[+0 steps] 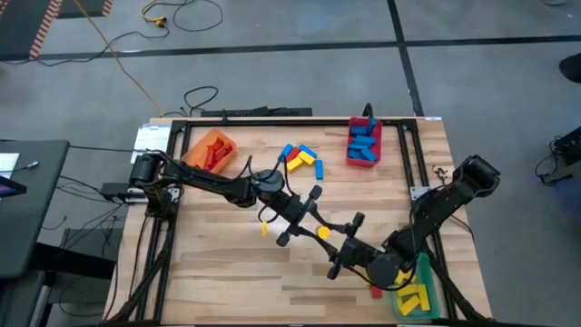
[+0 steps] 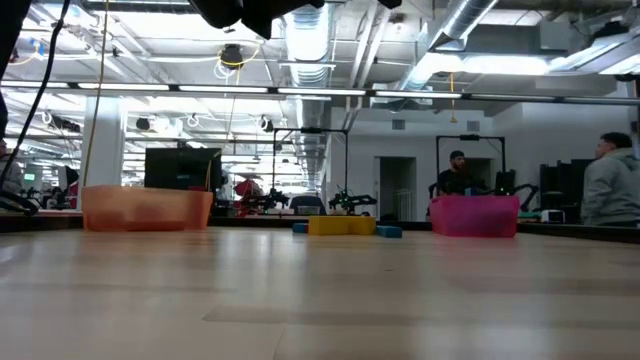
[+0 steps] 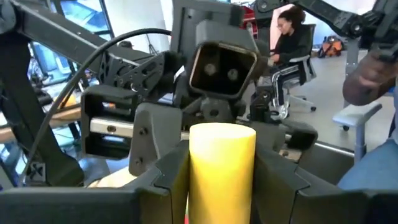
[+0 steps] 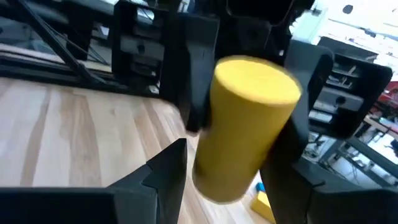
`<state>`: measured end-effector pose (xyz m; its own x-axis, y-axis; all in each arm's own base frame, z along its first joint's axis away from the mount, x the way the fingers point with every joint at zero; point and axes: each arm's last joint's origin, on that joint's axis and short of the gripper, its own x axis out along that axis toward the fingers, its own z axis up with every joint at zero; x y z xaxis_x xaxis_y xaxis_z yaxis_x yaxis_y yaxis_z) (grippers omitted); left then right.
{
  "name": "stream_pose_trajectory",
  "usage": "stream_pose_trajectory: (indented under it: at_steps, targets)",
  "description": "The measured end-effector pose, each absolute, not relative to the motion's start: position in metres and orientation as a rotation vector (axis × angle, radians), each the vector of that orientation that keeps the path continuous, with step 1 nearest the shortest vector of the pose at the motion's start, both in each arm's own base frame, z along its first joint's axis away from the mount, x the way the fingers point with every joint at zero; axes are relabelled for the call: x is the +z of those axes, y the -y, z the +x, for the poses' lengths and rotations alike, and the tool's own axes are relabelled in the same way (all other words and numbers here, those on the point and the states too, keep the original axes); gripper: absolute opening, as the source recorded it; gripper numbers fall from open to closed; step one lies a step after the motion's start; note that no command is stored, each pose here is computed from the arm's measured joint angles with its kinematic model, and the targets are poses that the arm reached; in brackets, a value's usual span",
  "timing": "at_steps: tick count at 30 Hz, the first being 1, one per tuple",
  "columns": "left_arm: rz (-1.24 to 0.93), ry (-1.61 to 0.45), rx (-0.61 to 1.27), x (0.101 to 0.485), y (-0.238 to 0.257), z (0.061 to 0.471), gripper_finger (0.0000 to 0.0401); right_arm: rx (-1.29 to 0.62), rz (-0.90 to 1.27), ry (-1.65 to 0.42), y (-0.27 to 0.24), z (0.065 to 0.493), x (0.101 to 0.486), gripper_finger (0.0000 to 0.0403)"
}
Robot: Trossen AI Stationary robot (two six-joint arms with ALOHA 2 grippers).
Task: Sort blocks
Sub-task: Put the yellow block into the green bin
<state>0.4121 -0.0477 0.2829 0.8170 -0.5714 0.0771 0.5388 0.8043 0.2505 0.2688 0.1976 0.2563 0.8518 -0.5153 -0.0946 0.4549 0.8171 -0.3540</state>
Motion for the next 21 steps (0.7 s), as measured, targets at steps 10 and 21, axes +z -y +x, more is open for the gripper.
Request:
stream_pose_trajectory:
  at_steps: [10, 21]
  targets:
    - [0.250, 0.201, -0.600, 0.2871, 0.0495, 0.4112, 0.0128, -0.501, -0.323, -0.175, -0.1992, 0.2694, 0.2595, 0.0153]
    - [0.202, 0.106, -0.606, 0.2803, 0.0470, 0.4119, 0.0157, -0.485, -0.346, -0.202, -0.2024, 0.2650, 0.2543, 0.0123]
